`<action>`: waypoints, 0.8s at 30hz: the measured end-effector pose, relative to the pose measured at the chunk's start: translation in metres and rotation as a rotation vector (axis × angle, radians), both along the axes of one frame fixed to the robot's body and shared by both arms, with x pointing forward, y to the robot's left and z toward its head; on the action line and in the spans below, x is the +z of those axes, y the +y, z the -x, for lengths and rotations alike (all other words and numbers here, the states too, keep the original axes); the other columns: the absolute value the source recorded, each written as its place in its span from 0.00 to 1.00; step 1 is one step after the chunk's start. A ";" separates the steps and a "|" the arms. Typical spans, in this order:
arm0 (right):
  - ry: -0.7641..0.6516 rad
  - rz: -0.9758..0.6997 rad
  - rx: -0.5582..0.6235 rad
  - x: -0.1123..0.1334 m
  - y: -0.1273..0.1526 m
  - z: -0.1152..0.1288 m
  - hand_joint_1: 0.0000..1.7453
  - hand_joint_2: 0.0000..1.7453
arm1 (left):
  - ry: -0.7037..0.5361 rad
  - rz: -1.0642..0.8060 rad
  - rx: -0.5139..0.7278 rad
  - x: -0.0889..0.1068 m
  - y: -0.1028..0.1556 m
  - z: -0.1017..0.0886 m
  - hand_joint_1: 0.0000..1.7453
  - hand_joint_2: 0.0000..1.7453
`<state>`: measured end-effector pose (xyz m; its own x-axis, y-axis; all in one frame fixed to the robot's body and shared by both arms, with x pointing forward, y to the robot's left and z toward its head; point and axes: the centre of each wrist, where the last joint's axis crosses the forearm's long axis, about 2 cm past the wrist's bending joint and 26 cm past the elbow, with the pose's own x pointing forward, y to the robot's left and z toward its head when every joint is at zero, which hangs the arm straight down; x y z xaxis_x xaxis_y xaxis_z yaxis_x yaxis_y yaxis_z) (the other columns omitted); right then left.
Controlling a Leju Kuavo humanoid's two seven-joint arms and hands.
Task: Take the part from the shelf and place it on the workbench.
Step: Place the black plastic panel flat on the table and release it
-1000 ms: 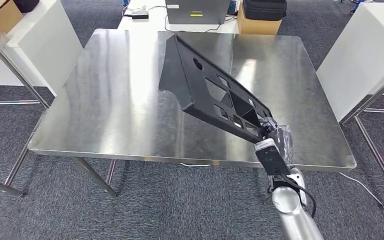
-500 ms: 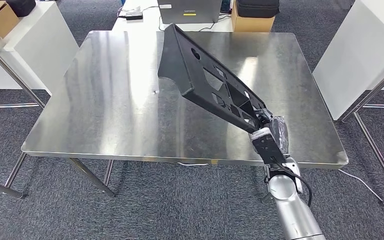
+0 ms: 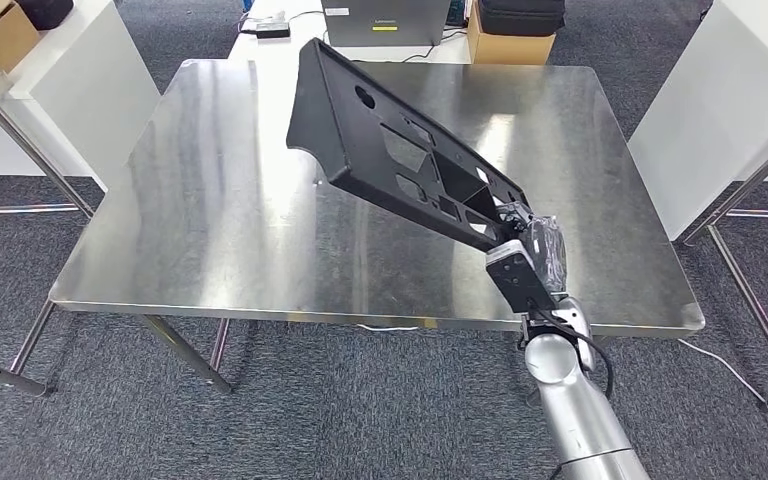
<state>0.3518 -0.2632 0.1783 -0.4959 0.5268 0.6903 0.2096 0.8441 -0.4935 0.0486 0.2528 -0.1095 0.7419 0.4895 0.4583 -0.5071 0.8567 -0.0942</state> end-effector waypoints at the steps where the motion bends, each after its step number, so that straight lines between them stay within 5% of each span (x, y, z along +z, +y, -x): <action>1: 0.000 0.000 0.001 0.000 0.001 0.000 1.00 1.00 | -0.001 0.000 0.003 0.000 0.000 0.000 0.00 1.00; 24: 0.004 0.020 -0.007 0.001 0.001 0.001 1.00 1.00 | -0.024 0.014 0.002 0.001 -0.004 -0.003 0.00 1.00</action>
<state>0.3505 -0.2618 0.1797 -0.4892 0.5444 0.6814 0.2137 0.8322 -0.5115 0.0512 0.2487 -0.1088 0.7297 0.4975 0.4690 -0.5061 0.8542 -0.1188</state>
